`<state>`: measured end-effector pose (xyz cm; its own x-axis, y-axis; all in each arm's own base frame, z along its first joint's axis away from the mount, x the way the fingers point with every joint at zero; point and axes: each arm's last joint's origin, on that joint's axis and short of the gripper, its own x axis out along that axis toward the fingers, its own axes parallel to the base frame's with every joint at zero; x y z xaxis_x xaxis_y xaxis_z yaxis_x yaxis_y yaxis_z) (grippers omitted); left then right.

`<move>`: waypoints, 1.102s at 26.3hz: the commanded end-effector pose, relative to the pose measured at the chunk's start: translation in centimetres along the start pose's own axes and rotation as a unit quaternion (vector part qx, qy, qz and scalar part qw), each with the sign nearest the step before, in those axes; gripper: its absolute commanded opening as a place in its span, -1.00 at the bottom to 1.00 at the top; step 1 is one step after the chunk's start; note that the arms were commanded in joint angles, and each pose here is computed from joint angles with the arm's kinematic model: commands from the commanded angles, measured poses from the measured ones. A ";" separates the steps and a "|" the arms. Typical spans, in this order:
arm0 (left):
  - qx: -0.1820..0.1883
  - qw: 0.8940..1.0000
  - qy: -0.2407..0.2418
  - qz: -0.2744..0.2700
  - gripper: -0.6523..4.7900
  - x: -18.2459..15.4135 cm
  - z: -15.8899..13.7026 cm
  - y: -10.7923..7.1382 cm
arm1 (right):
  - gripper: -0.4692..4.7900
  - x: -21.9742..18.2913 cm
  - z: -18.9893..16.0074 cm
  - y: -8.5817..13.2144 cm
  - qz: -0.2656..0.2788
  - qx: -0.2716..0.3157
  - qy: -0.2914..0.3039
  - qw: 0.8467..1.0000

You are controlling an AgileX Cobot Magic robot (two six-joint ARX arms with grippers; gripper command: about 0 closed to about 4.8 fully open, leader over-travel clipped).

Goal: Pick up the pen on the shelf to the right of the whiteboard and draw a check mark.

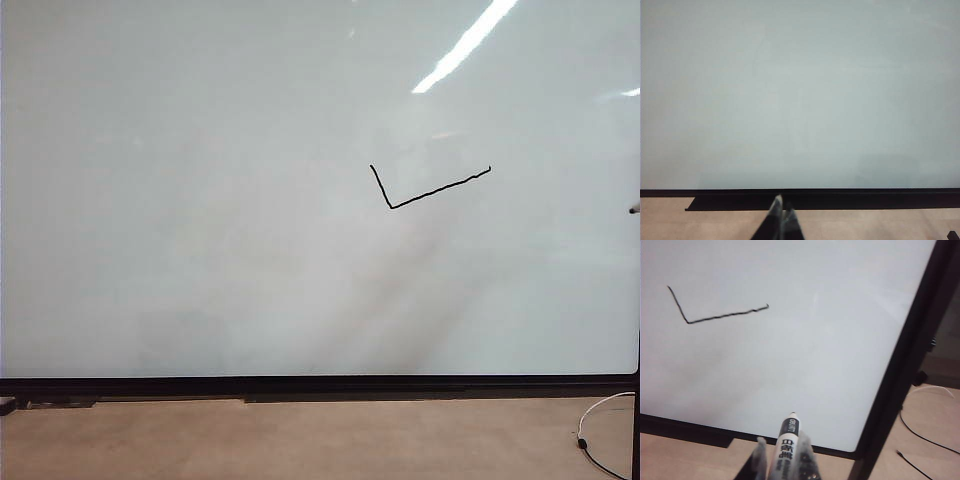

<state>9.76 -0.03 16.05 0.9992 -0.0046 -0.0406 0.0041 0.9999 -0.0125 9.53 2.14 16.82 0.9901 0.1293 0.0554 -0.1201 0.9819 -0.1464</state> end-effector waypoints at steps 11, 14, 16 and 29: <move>0.002 1.000 -0.008 0.000 -0.78 0.0 0.2 0.0 | -0.86 0.0 0.1 -2.0 -0.058 -0.007 -0.006 0.998; 0.002 1.000 -0.008 0.000 -0.78 0.0 0.2 0.0 | -0.86 -0.1 0.1 -2.4 -0.068 -0.007 -0.009 0.998; 0.002 1.000 -0.008 0.000 -0.78 0.0 0.2 0.0 | -0.86 -0.1 0.2 -2.6 -0.077 -0.008 -0.012 0.997; 0.002 1.000 -0.008 0.000 -0.78 0.0 0.2 0.0 | -0.85 -0.2 0.3 -3.0 -0.088 0.004 -0.022 0.996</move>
<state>9.76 -0.03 16.05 0.9992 -0.0050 -0.0406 0.0045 0.9999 -0.0121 9.71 -0.83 17.27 0.9942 -0.0349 0.1016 0.0488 0.9892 -0.1380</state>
